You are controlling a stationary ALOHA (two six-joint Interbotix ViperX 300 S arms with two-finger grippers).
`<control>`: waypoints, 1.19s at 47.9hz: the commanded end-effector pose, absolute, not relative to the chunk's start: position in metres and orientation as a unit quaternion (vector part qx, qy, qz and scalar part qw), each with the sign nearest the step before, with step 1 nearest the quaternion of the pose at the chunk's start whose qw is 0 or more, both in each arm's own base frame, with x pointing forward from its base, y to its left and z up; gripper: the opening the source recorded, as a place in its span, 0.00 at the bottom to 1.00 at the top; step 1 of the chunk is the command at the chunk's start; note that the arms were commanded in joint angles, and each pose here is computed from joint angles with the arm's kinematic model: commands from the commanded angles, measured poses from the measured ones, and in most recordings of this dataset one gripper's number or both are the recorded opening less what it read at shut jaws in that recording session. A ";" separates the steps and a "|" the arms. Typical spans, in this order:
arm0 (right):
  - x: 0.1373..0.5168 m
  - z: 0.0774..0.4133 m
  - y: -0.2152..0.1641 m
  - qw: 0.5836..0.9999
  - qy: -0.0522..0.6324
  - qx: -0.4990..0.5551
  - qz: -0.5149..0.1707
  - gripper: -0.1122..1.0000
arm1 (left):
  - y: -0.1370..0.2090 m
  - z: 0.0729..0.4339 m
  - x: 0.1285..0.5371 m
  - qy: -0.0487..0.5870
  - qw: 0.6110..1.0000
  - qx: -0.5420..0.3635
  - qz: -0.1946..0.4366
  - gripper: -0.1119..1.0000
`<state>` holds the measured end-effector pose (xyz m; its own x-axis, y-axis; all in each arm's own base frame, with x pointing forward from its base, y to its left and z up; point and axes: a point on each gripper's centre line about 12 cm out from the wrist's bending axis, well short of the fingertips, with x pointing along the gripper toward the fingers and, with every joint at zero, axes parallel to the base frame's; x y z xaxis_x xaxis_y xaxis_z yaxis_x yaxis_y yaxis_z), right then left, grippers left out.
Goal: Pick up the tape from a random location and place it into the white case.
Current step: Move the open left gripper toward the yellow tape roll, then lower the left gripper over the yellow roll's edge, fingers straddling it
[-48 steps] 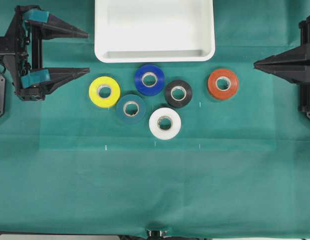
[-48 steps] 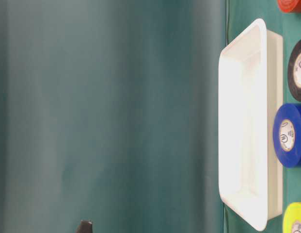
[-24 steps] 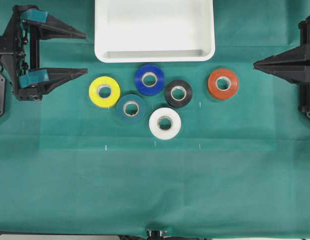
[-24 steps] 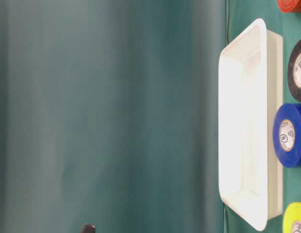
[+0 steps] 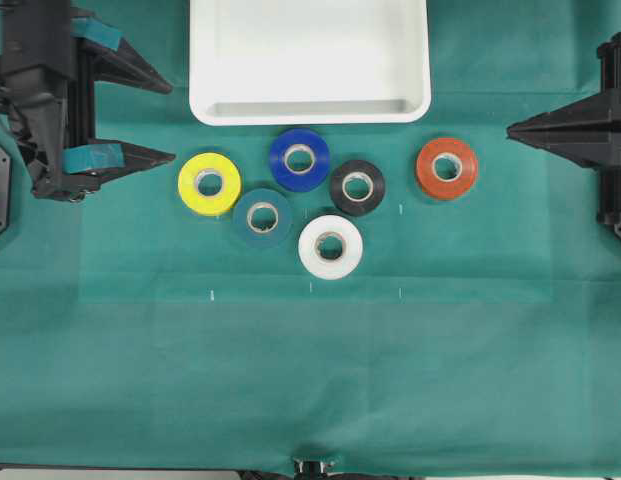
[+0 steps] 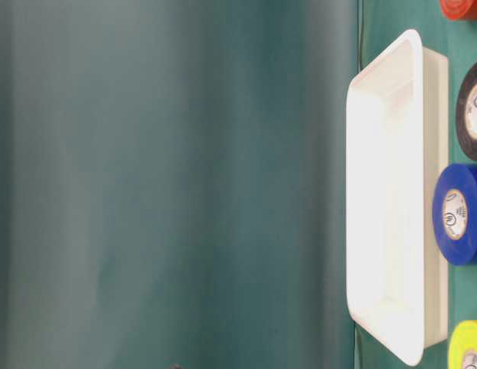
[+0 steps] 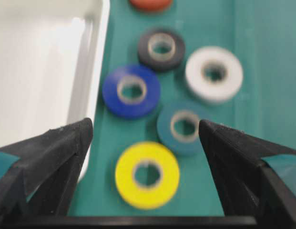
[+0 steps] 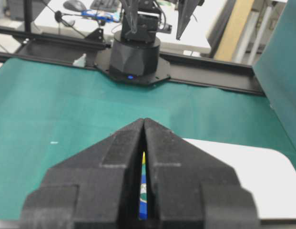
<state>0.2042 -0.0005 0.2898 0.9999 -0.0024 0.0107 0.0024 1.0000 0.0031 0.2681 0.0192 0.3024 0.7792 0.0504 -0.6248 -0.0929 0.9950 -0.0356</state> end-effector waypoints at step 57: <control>0.207 0.297 -0.001 1.000 -0.005 0.002 -0.002 0.10 | 0.021 0.311 0.284 0.427 0.903 -0.033 0.039 0.99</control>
